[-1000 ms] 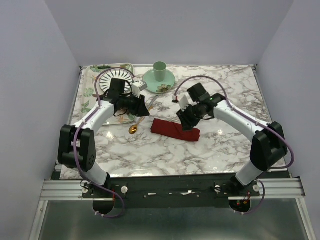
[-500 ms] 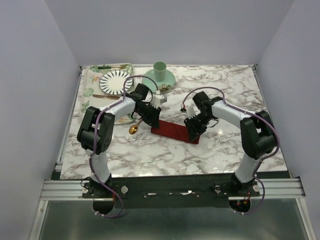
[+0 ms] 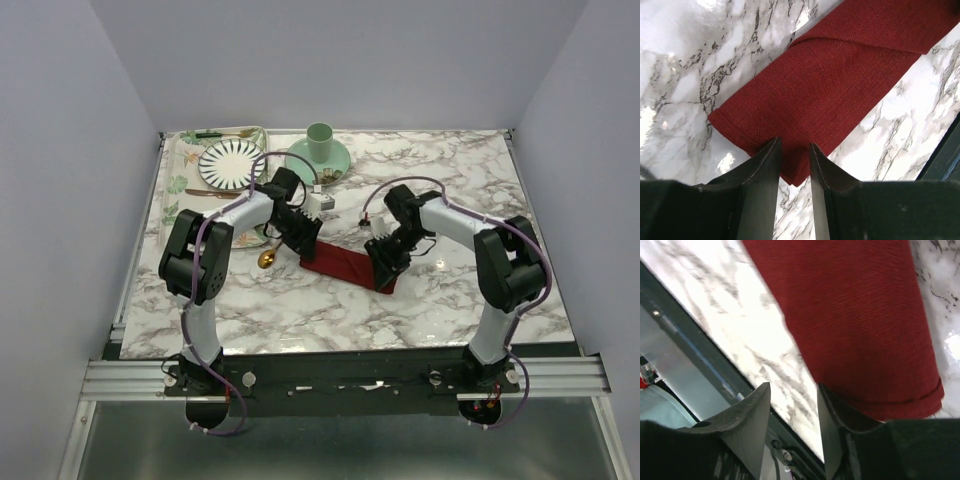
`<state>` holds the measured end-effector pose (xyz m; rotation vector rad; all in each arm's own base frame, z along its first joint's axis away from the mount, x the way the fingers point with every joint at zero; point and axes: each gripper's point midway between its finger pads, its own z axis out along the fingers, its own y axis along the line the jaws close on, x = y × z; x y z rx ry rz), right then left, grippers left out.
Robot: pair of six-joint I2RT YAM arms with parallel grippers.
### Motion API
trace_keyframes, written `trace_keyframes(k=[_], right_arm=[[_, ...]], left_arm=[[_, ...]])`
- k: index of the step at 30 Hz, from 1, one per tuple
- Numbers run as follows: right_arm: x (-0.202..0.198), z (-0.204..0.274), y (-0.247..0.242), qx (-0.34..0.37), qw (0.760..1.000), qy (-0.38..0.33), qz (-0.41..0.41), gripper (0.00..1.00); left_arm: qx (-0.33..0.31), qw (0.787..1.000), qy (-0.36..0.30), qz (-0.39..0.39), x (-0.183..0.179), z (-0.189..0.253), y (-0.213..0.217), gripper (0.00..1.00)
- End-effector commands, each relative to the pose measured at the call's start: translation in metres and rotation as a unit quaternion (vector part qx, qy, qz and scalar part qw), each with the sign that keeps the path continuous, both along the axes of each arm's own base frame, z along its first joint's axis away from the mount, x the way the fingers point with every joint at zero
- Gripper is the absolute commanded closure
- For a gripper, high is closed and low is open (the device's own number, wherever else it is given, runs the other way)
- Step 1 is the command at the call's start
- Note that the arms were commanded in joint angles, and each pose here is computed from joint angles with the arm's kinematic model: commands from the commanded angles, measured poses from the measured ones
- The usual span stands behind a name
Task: Fold the napkin into a case and place the utensils inside
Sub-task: Rotate the smaller rectangle-folded napkin at the center of the board.
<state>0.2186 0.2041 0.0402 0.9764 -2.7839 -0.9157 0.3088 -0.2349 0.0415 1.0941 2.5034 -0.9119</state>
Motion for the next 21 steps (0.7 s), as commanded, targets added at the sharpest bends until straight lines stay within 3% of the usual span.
trace_keyframes(k=[1, 4, 10, 16, 21], right_arm=[[0.027, 0.067, 0.012, 0.073, 0.995, -0.069, 0.008, 0.46], [0.052, 0.067, 0.002, 0.048, 0.993, -0.105, 0.007, 0.38], [0.071, 0.038, -0.003, 0.018, 0.995, -0.095, 0.012, 0.22], [0.063, 0.018, -0.003, 0.020, 0.997, -0.065, 0.022, 0.23], [0.025, 0.006, -0.009, 0.029, 0.999, -0.017, 0.024, 0.25]], left_arm=[[0.008, 0.997, -0.061, -0.035, 0.003, 0.044, 0.014, 0.59], [0.025, 0.996, -0.072, -0.052, -0.016, 0.052, 0.028, 0.59], [0.066, 0.996, -0.044, -0.052, -0.038, 0.030, 0.043, 0.59], [0.083, 0.995, -0.034, -0.047, -0.025, 0.005, 0.025, 0.59], [0.085, 0.994, -0.053, -0.051, 0.003, -0.002, -0.001, 0.59]])
